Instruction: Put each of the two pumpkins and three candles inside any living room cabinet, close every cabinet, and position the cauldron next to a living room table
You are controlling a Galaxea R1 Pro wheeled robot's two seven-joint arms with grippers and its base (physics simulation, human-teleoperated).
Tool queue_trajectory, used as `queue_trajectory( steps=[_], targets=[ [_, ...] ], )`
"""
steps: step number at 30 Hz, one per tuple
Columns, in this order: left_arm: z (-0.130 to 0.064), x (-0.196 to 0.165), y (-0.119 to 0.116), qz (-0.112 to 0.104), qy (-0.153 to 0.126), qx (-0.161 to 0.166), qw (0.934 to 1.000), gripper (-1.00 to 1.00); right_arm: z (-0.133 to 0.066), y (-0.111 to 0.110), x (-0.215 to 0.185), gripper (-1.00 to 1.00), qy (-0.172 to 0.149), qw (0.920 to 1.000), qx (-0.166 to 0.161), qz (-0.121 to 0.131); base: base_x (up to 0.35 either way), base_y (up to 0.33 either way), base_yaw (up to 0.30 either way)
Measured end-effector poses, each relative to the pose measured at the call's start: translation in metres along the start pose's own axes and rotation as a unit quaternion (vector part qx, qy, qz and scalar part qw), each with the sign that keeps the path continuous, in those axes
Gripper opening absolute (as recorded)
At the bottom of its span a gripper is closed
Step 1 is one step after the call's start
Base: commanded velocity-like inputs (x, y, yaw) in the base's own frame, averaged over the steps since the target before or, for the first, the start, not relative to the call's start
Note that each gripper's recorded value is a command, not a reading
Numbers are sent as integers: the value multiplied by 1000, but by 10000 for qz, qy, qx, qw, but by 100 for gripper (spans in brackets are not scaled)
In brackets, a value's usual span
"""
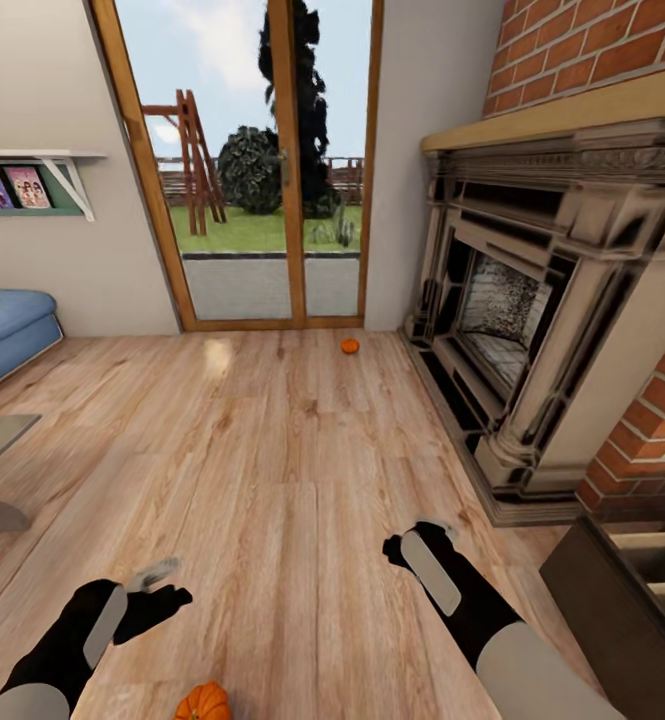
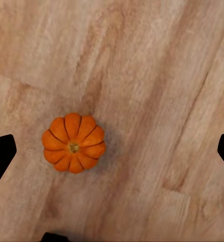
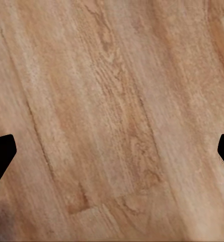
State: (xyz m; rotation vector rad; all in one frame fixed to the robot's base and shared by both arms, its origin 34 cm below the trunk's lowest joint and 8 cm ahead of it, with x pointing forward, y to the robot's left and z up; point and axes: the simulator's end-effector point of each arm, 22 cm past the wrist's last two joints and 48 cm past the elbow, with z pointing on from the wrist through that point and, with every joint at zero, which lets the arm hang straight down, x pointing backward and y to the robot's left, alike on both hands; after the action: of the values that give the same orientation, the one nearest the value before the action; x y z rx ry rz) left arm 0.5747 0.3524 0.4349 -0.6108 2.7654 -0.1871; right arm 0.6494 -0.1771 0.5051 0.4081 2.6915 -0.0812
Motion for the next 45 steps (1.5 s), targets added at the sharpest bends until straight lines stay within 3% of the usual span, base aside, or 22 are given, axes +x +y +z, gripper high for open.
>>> queue_trajectory(
  steps=[4,9,14,19,21,22,24,27,30,33,38,45],
  targets=[
    [-3,-5,10,-276,-56,13,9996,100,-1,3,1,100,-21,10000,-9,-64,2,-1,1],
    [3,-6,19,-339,-89,-11,9994,100,3,6,1,100,-92,9999,-71,-59,0,0,0],
    [1,-20,60,-378,-234,-252,9987,100,3,15,-4,100,-246,9994,-249,-57,0,0,0],
    [5,-20,91,-705,-255,-352,9966,100,10,17,-1,100,-272,9992,-298,-36,0,0,0],
    [9,-17,94,-783,-234,-309,9962,100,12,18,1,100,-277,9991,-313,-26,0,0,0],
    [4,-27,98,-826,-316,15,9961,100,13,19,1,100,-294,9990,-330,-16,0,0,0],
    [2,-31,103,-834,-353,166,9957,100,14,21,0,100,-335,9988,-365,-7,0,0,0],
    [-1,-33,117,-879,-324,411,9948,100,-1,33,-18,100,-637,9960,-618,46,0,0,0],
    [-4,-35,120,-911,-310,705,9929,100,-41,56,-51,100,-1128,9874,-1112,40,0,0,0],
    [-3,-36,119,-920,-325,933,9908,100,-59,67,-45,100,-1195,9828,-1407,-96,0,0,0],
    [1,-31,125,-969,-293,1079,9890,100,-65,82,-30,100,-1183,9764,-1796,-217,0,0,0],
    [9,-27,142,-1014,-300,1085,9885,100,-71,112,-15,100,-1146,9588,-2573,-362,0,0,0]
  ],
)
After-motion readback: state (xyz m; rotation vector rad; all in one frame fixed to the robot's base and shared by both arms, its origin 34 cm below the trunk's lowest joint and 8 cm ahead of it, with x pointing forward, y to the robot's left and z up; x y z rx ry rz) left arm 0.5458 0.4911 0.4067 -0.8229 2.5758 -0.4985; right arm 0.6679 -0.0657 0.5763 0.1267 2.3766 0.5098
